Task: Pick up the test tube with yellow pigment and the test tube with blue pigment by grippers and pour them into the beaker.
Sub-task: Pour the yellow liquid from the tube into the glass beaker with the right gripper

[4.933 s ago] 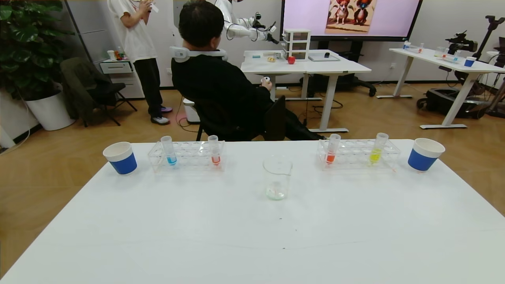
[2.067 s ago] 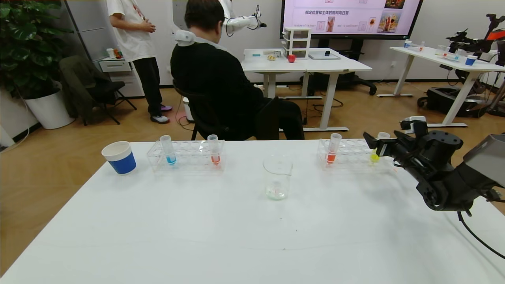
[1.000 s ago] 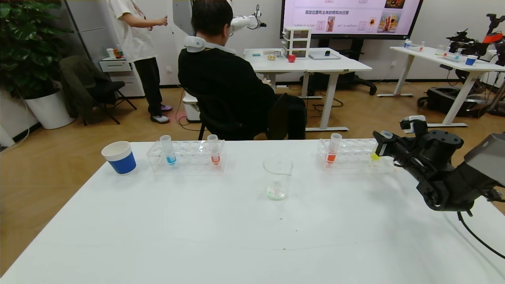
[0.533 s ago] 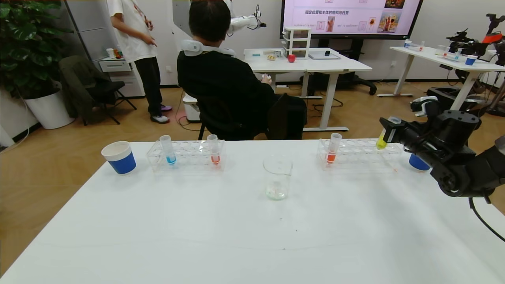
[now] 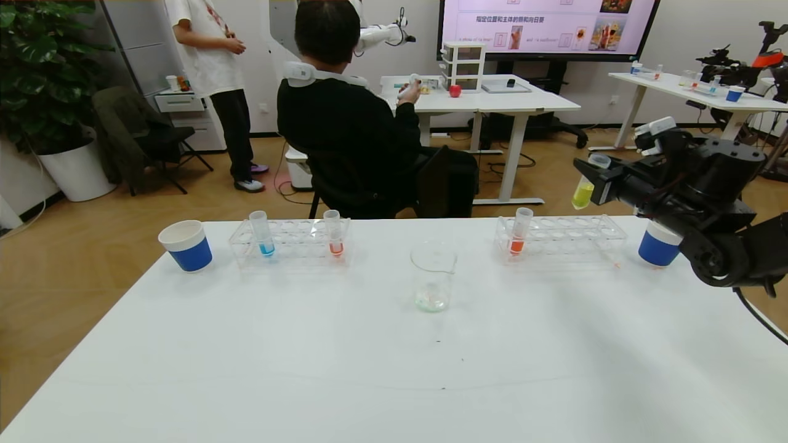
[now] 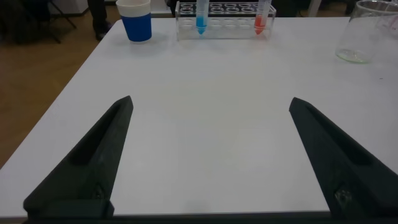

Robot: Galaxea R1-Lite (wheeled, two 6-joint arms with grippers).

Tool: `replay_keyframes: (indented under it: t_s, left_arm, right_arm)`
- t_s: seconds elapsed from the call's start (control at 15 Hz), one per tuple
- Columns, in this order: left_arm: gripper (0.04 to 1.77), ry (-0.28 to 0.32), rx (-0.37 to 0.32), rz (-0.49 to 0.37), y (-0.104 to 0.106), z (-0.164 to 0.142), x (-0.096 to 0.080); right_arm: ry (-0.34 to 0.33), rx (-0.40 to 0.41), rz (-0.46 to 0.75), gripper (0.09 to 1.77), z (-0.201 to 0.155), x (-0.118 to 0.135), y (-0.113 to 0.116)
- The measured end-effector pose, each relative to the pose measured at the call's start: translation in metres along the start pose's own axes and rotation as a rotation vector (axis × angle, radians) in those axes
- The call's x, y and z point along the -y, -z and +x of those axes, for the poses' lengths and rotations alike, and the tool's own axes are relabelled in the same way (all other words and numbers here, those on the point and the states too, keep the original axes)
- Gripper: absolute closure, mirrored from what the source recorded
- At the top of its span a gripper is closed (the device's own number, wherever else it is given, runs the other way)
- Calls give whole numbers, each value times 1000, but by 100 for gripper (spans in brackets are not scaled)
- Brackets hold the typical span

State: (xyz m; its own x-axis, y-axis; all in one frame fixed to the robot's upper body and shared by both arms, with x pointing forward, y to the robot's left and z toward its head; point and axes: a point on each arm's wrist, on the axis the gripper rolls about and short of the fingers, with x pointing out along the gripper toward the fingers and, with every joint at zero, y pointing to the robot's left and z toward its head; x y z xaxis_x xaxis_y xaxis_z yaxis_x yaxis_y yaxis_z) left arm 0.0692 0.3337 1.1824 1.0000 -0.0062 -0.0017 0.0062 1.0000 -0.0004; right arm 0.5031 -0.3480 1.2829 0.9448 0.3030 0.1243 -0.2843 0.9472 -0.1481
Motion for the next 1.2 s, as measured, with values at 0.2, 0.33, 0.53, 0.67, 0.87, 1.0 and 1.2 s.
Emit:
replay_keyframes:
  t_s: [0.2, 0.33, 0.53, 0.67, 0.87, 1.0, 1.2]
  left_arm:
    - [6, 0, 0, 0, 0, 0, 0]
    - [6, 0, 0, 0, 0, 0, 0]
    - [6, 0, 0, 0, 0, 0, 0]
    - [6, 0, 0, 0, 0, 0, 0]
    - [6, 0, 0, 0, 0, 0, 0]
    - [6, 0, 0, 0, 0, 0, 0]
    - [6, 0, 0, 0, 0, 0, 0]
  right_arm:
    - [-137, 39, 1, 135, 19, -29, -24]
    - [-214, 67, 4, 135, 31, -53, -39]
    - [-321, 136, 1, 135, 46, -94, -57]
    - [-376, 164, -40, 135, 56, -121, -57]
    - [-439, 196, -156, 135, 68, -153, -42]
    - [-488, 266, -208, 135, 73, -171, -32]
    - [-553, 362, -310, 135, 74, -186, -14]
